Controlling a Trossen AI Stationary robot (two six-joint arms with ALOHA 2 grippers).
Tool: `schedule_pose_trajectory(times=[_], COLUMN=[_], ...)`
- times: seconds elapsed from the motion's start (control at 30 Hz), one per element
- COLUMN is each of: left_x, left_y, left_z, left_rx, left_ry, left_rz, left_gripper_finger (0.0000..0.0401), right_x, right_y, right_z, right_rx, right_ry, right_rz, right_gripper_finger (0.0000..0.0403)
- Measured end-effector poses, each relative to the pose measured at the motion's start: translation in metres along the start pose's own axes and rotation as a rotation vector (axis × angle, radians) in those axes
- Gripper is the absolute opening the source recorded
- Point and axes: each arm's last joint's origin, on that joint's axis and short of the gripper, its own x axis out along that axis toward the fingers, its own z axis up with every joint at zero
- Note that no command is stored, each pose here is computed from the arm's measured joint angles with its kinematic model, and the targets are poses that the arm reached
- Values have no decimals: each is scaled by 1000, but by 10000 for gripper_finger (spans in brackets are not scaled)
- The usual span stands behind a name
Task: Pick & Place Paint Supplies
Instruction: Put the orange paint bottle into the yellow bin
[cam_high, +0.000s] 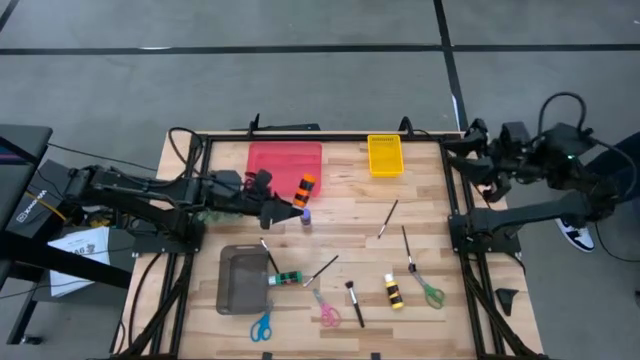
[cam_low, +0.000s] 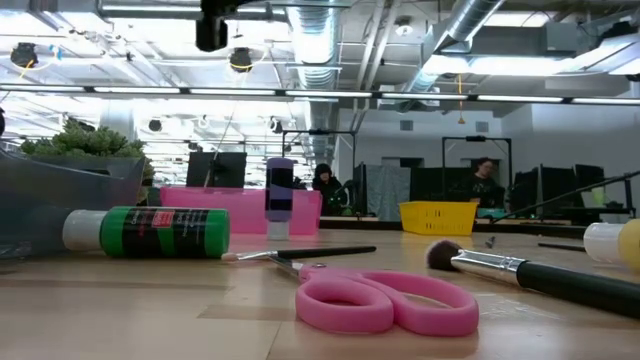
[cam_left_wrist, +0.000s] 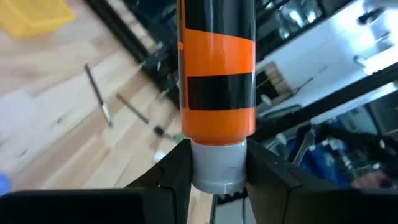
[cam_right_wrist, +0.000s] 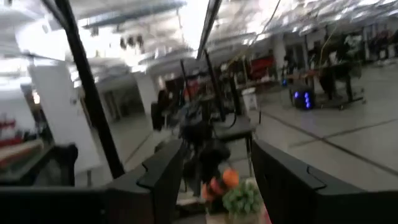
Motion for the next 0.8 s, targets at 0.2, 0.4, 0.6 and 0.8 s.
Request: schedule_pose_trajectory(times=[0.2,0.4,0.6,0.8], left_x=[13,29,46,61], left_y=[-6,-12,-14,-17], left_z=[10,15,11,14], left_rx=[95,139,139,179], left_ry=[19,82,220,243], left_rz=[-91,-145,-221,-249], left_gripper_finger=[111,111,111,111], right_x=[32,57,105,155], right_y=[6,11,7,-4], right_z=[18,40,43,36], right_rx=[-61,-161,-249,-251], right_ry=[145,279,452,592], right_rz=[-23,6,81,210], right_gripper_finger=[186,186,186,186])
